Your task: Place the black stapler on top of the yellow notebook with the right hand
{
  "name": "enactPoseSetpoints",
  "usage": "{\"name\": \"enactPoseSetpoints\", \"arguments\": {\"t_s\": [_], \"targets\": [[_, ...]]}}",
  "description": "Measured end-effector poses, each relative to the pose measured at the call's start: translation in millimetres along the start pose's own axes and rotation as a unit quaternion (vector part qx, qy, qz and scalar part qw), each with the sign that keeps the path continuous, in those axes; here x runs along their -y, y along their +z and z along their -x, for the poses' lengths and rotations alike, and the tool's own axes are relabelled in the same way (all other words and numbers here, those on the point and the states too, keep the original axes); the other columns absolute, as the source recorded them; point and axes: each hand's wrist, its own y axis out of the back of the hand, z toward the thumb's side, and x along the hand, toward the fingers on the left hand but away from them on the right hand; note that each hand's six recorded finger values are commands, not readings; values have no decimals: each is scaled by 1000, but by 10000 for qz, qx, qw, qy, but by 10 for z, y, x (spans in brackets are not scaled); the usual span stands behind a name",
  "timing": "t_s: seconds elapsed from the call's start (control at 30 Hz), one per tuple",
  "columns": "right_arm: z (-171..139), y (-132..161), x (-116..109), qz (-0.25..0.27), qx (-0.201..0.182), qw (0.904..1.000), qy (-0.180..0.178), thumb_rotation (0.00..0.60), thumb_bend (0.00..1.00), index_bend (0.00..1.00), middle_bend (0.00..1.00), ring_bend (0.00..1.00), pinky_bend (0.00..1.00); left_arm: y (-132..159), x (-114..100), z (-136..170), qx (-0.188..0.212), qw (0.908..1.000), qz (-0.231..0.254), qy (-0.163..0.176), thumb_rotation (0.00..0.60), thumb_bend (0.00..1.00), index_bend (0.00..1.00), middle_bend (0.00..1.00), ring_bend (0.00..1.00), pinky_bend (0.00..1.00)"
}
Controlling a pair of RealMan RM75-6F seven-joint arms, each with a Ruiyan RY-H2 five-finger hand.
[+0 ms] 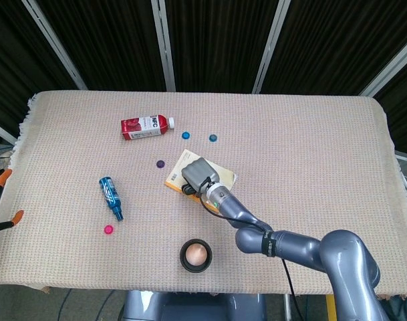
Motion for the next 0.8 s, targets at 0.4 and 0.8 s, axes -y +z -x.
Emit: {"name": "enactPoseSetpoints", "arguments": {"t_s": [0.4, 0.8], "targets": [[135, -58, -8, -140, 34, 9999, 65, 600, 240, 445, 410, 441, 647, -41, 16, -79, -132, 9999, 18, -69, 600, 304, 56, 0, 1, 168], [116, -118, 30, -108, 26, 9998, 189, 600, 201, 70, 192, 234, 569, -51, 19, -55, -153, 9999, 3, -67, 600, 303, 57, 0, 1, 168]]}}
